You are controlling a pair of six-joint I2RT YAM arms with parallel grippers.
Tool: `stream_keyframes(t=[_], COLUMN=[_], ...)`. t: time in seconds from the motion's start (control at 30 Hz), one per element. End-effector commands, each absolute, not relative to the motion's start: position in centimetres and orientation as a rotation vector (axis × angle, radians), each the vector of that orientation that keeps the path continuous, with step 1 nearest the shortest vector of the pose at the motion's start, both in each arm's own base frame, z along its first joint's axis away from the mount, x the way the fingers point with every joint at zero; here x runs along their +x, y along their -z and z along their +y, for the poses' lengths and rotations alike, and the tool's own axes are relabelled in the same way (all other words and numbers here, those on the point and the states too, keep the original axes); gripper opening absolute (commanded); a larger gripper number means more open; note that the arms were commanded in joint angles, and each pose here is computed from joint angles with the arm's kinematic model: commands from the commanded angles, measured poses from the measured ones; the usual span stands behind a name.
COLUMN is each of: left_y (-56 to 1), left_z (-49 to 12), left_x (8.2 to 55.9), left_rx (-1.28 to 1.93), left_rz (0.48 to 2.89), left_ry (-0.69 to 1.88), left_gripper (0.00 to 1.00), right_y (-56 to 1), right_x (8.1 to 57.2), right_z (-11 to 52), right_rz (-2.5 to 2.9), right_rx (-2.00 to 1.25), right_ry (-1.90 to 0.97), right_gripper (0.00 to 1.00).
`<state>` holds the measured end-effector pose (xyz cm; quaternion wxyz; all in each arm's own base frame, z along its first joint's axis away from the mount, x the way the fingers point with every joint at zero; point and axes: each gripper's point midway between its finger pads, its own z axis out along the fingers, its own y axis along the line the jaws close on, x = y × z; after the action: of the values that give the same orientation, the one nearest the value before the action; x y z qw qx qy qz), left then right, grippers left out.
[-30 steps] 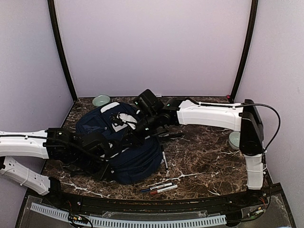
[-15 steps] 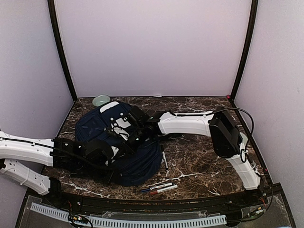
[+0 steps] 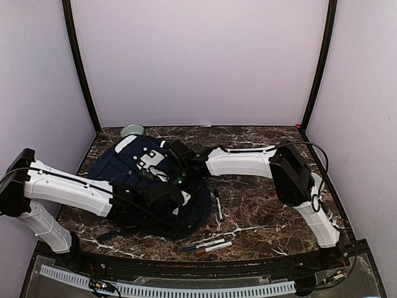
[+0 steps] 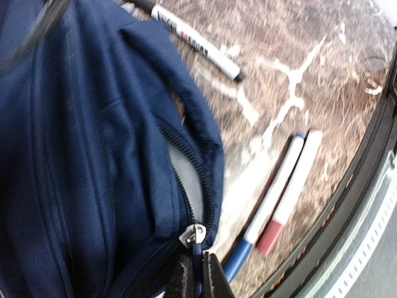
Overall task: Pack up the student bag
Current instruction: Zip the largest pocket of the bag in the student bag, then hold the student bag at the center of the board.
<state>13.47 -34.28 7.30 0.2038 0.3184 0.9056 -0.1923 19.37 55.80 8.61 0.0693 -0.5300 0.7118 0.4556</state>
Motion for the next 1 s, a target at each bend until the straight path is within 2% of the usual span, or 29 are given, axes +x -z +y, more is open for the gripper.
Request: stream_keyframes(t=[0.0,0.17,0.33,0.53,0.73,0.97], left_y=[-12.0,-12.5,-14.0,-13.5,-11.2,-9.6], left_z=[-39.9,-39.6,-37.5,-32.9,-30.1,-30.4], left_x=[14.5,13.8,12.3,11.7,12.4,13.8], left_rx=[0.893,0.916,0.957,0.991,1.050,1.080], left_rz=[2.302,2.304,2.314,2.346,2.339,2.240], left_ry=[0.762,0.746,0.708,0.585,0.392,0.315], left_gripper=[0.01,0.24,0.36,0.43,0.45,0.46], right_y=[-2.1,-8.3,-14.4,-16.6,-14.8,-12.0], right_x=[18.0,20.1,23.7,24.8,20.2,15.6], right_z=[53.7,52.8,48.3,41.6,37.9,38.0], right_rz=[2.385,2.270,2.178,2.166,2.187,2.184], right_rx=[-1.615,-1.578,-1.478,-1.445,-1.471,-1.579], right_ry=[-1.239,-1.248,-1.157,-0.984,-1.025,-1.087], right_gripper=[0.38,0.40,0.43,0.43,0.41,0.41])
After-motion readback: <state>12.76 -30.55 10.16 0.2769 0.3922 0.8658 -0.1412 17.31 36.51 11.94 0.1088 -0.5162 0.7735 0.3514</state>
